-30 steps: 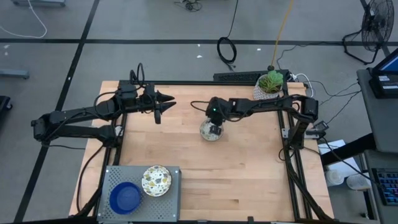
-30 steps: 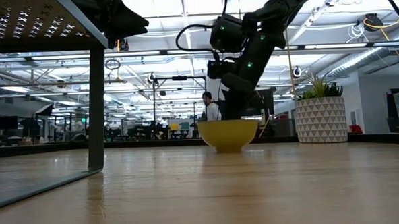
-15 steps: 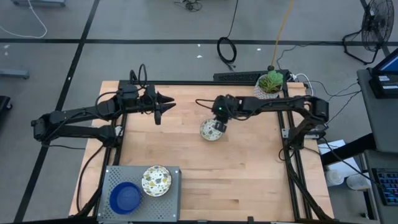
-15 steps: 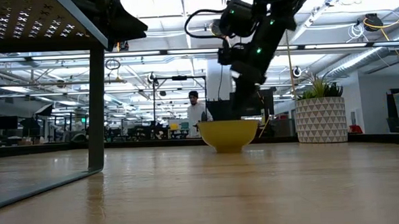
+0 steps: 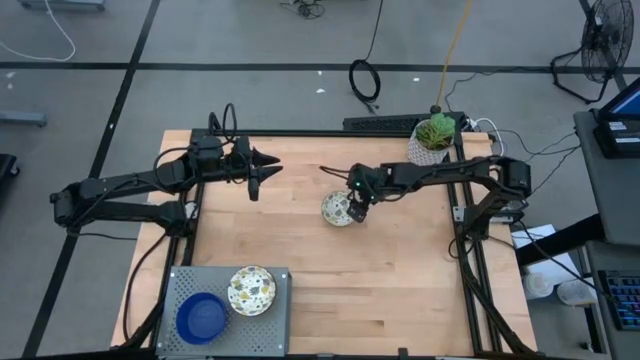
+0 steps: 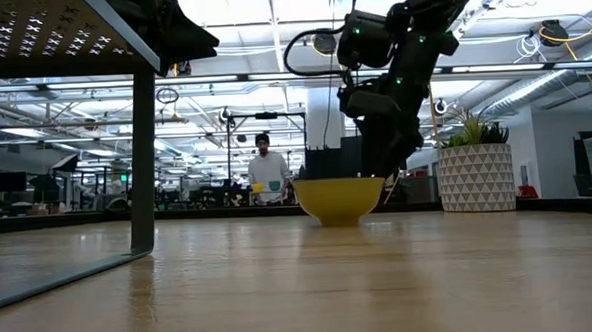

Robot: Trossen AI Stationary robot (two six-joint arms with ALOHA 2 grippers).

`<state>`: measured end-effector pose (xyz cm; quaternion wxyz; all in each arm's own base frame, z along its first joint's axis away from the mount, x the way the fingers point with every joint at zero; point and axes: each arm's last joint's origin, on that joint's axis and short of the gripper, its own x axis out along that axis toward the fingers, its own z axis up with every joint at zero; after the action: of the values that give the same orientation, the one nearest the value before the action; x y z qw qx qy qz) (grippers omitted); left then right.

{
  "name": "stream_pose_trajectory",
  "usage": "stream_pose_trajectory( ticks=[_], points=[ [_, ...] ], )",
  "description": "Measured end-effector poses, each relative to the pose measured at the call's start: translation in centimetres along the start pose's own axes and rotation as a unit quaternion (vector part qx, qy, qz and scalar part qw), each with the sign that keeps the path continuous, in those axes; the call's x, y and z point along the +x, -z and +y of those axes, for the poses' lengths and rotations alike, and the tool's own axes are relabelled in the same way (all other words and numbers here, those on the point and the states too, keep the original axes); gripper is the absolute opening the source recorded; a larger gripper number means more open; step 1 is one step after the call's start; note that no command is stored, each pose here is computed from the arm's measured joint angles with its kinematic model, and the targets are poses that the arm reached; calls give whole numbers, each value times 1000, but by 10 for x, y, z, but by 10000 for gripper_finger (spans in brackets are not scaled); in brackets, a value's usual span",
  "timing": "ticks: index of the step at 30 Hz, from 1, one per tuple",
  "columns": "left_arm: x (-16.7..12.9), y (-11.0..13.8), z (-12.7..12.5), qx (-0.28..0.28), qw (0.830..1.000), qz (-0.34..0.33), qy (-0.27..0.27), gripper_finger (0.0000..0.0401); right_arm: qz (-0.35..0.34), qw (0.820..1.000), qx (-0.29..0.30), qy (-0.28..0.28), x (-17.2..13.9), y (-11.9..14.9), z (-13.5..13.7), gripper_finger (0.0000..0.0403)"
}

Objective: Pick & Place Mini bowls
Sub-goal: Stack the white patterned bowl on top of the other white patterned bowls on the shelf

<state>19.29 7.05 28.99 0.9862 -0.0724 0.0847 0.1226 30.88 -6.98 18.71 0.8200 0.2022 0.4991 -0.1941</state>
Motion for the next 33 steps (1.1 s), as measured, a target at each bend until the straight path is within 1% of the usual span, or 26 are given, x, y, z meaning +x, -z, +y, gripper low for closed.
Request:
stream_pose_trajectory(
  ticks=[5,10,14,19,23,28,30,33],
  points=[
    [0,0,0,0,1000,0,0,120,-3,1000,12,-1,9,9,-3,253],
    [0,0,0,-1,1000,0,0,120,-11,1000,28,-3,14,14,-5,228],
    [0,0,0,-4,1000,0,0,120,-14,999,30,-5,18,18,-6,192],
    [0,0,0,-5,1000,0,0,120,-17,999,27,-6,21,22,-7,137],
    [0,0,0,-5,1000,0,0,120,-20,1000,11,-6,21,22,-7,90],
    [0,0,0,-6,1000,0,0,120,-49,998,-24,-19,20,16,-5,24],
    [0,0,0,-7,1000,0,-1,120,-66,996,-48,-28,19,13,-3,9],
    [0,0,0,-15,1000,0,0,120,-86,993,-76,-37,19,9,-1,9]
  ],
)
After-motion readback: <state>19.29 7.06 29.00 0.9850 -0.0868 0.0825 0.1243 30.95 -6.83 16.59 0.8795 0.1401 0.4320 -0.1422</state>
